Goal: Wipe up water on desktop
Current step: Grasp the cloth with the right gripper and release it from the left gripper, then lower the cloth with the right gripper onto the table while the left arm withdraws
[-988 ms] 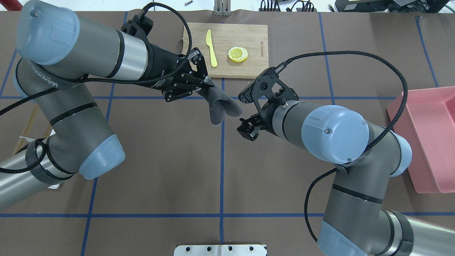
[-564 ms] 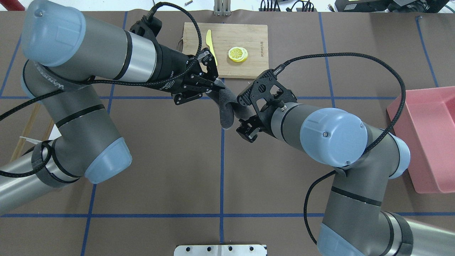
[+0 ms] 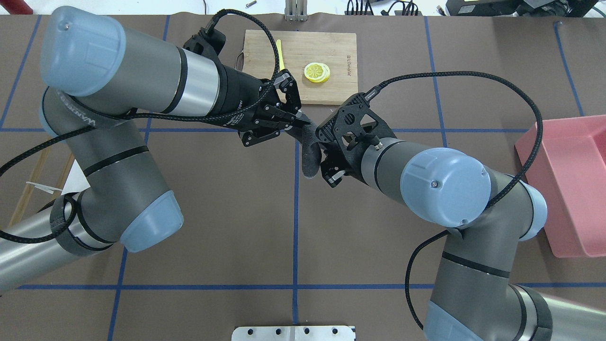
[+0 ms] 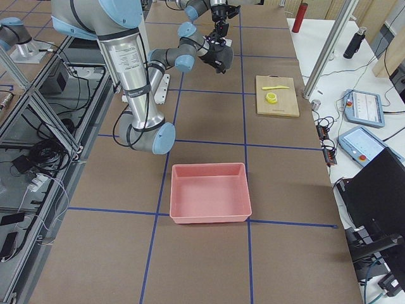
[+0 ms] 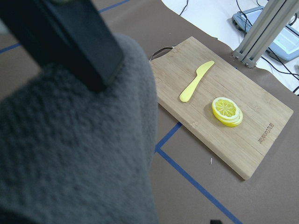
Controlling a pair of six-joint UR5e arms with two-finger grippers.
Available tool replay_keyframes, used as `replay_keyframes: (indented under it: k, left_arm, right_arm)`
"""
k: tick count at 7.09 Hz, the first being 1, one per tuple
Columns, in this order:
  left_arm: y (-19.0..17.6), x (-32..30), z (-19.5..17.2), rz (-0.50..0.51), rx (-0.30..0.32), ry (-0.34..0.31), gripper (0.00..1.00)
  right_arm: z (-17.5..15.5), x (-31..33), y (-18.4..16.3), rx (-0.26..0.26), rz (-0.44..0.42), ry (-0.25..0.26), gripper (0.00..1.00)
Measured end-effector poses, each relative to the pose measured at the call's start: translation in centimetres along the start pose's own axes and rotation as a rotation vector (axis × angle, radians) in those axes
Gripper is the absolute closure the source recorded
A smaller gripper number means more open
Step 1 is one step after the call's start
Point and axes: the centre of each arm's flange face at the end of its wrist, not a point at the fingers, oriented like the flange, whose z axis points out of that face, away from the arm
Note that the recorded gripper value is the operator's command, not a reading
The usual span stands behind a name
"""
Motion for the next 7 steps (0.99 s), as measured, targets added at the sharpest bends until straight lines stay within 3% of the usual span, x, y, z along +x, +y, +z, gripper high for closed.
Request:
replay_keyframes:
  k: [1, 2, 3, 5, 7]
  left_arm:
    - [0.0, -0.2, 0.2, 0.001, 0.006, -0.001, 0.79]
    - [-0.2, -0.6, 0.4, 0.004, 0.012, -0.007, 0.21]
    - [-0.7, -1.4, 0.5, 0.027, 0.019, -0.02, 0.02]
    - [-2.7, -3.9, 0.1, 0.145, 0.045, -0.059, 0.01]
    - [-7.9, -7.7, -2.2, 0.293, 0.118, -0.128, 0.01]
  right_arm:
    - [-0.1, 0.3, 0.1, 0.0, 0.001, 0.003, 1.0]
    - [-0.2, 0.5, 0.1, 0.002, 0.003, 0.006, 1.0]
    - [-0.4, 0.9, 0.0, 0.008, 0.008, 0.01, 1.0]
    - [-0.8, 2.6, -0.7, 0.023, 0.026, 0.035, 1.0]
    - [-1.3, 6.1, -1.8, 0.042, 0.075, 0.093, 1.0]
